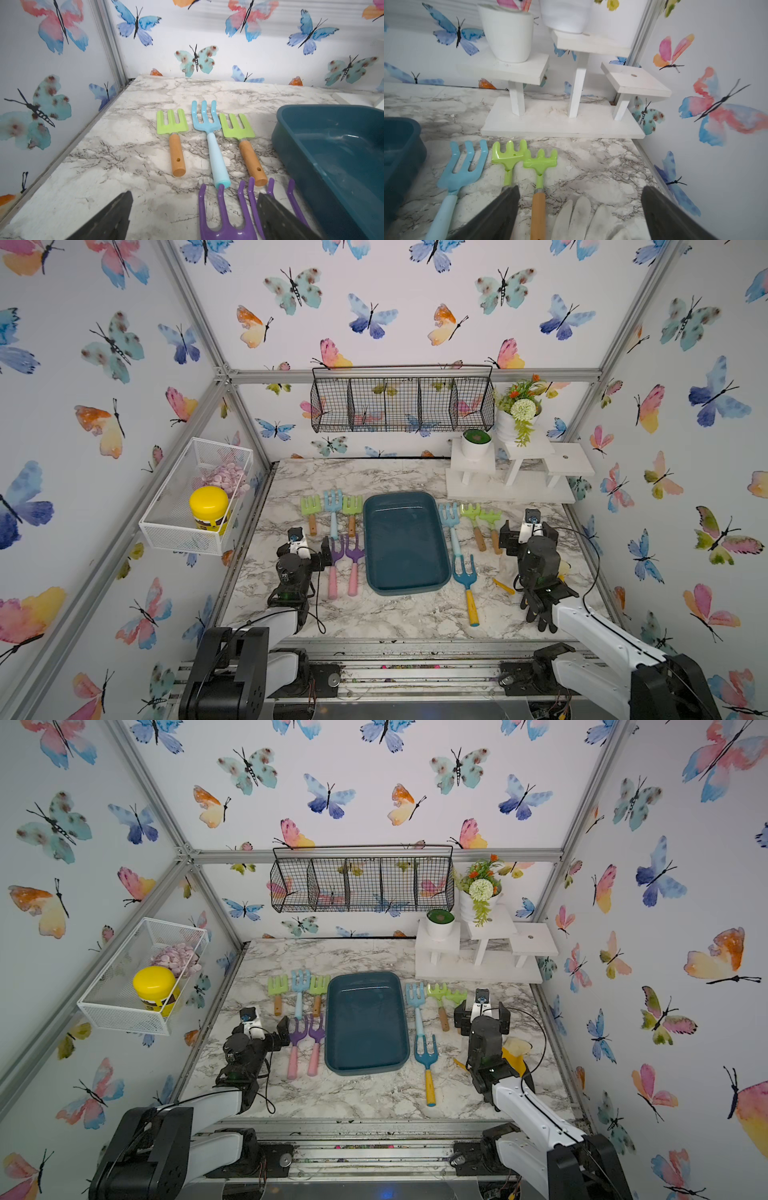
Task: Take the hand rake out of the storage box
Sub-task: Reset both arms
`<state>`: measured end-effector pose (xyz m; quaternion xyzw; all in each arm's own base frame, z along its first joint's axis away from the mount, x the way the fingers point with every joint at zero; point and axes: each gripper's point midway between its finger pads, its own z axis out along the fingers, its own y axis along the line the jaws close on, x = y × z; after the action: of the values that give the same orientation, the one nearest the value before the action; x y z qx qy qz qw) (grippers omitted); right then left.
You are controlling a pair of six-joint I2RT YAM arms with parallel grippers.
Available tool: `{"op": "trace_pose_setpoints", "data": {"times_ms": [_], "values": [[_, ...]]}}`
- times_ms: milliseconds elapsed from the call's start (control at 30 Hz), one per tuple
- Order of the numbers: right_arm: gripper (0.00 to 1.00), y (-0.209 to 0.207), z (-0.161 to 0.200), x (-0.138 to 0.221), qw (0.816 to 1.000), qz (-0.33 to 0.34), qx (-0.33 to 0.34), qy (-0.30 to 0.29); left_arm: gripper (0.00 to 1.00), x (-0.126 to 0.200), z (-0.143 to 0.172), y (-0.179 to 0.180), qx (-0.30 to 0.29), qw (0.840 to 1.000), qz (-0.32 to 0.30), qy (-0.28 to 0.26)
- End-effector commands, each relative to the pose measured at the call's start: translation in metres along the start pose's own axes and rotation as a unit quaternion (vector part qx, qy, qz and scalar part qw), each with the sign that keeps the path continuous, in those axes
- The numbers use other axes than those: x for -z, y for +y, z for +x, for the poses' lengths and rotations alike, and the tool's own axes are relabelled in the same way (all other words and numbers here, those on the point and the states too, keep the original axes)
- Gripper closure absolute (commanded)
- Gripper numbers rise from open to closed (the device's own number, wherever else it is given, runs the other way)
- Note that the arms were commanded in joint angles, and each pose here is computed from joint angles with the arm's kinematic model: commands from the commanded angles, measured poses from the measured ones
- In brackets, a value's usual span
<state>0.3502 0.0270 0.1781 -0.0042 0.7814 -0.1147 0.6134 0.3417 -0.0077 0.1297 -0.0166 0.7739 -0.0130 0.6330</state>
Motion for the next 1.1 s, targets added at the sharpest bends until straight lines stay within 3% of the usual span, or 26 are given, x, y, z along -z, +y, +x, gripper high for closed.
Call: {"op": "trace_pose_setpoints", "data": {"times_ms": [0,167,533,600,700,1067], "values": [[0.02,0.013,-0.005,-0.012,0.998,-0.044,-0.035,-0.028,0.02,-0.001,-0.011,0.001,-0.006,0.999,0.002,-0.036],[0.02,0.009,0.016,-0.032,0.999,-0.034,-0.032,-0.027,0.02,-0.017,0.001,0.009,0.014,1.000,0.004,-0.012],[0.02,-0.018,0.065,-0.043,0.996,-0.007,-0.087,-0.019,0.02,-0.023,0.009,-0.001,-0.007,1.000,0.027,0.006],[0.02,-0.015,0.062,-0.043,0.996,-0.016,-0.082,-0.040,0.02,-0.023,0.008,-0.001,-0.007,1.000,0.027,0.006],[0.02,-0.014,0.068,-0.046,0.997,-0.015,-0.080,-0.009,0.02,-0.023,0.009,-0.001,-0.006,1.000,0.026,0.007],[0.02,-0.015,0.068,-0.046,0.997,-0.013,-0.077,-0.014,0.02,-0.023,0.009,-0.001,-0.009,1.000,0.021,0.007]]}}
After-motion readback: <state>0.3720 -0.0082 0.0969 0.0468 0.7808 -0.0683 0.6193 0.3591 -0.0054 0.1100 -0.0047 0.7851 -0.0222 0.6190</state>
